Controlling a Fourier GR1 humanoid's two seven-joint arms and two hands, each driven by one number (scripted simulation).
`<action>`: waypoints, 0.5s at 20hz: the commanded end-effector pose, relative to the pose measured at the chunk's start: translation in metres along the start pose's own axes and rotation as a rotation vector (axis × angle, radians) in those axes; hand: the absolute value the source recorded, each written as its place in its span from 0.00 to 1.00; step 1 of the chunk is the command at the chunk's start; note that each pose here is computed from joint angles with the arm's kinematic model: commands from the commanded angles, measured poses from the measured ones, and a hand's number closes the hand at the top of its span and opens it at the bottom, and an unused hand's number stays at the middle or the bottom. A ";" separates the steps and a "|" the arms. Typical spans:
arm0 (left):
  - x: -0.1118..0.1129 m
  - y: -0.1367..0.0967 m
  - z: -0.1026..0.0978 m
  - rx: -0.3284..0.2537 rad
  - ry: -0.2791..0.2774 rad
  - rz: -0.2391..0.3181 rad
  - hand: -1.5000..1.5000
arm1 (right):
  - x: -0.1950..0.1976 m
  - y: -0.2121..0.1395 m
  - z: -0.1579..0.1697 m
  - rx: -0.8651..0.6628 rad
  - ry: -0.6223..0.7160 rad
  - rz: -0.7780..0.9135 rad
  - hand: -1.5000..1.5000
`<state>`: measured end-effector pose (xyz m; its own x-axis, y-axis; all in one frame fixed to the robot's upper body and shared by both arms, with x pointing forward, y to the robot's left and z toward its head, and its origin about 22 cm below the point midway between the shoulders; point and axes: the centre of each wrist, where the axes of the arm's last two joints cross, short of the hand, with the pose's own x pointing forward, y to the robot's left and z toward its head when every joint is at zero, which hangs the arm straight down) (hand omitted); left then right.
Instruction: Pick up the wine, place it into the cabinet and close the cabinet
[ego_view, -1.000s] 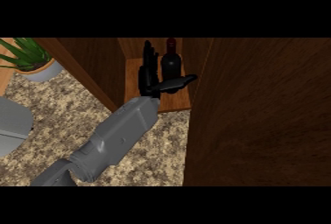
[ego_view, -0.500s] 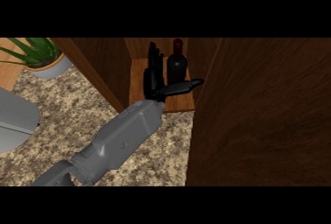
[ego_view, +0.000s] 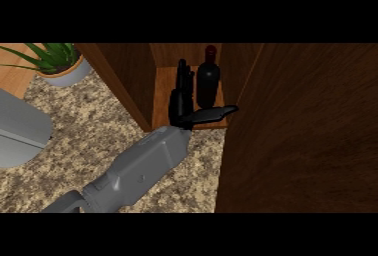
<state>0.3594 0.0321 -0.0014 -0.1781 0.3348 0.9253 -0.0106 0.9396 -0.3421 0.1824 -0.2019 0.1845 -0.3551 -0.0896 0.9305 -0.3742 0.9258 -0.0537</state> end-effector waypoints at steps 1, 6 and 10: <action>-0.015 0.008 0.023 -0.023 -0.016 -0.023 0.00 | 0.015 0.007 0.005 -0.011 -0.007 0.002 0.00; -0.015 0.007 0.030 -0.048 -0.033 -0.012 0.00 | 0.007 -0.009 0.012 -0.048 0.024 0.008 0.00; -0.012 0.001 0.040 -0.030 -0.070 -0.003 0.00 | -0.006 -0.010 0.003 -0.046 -0.001 0.015 0.00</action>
<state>0.3369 0.0283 -0.0136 -0.2013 0.3391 0.9190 0.0285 0.9398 -0.3405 0.1777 -0.2089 0.1834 -0.3487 -0.0808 0.9338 -0.3412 0.9389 -0.0461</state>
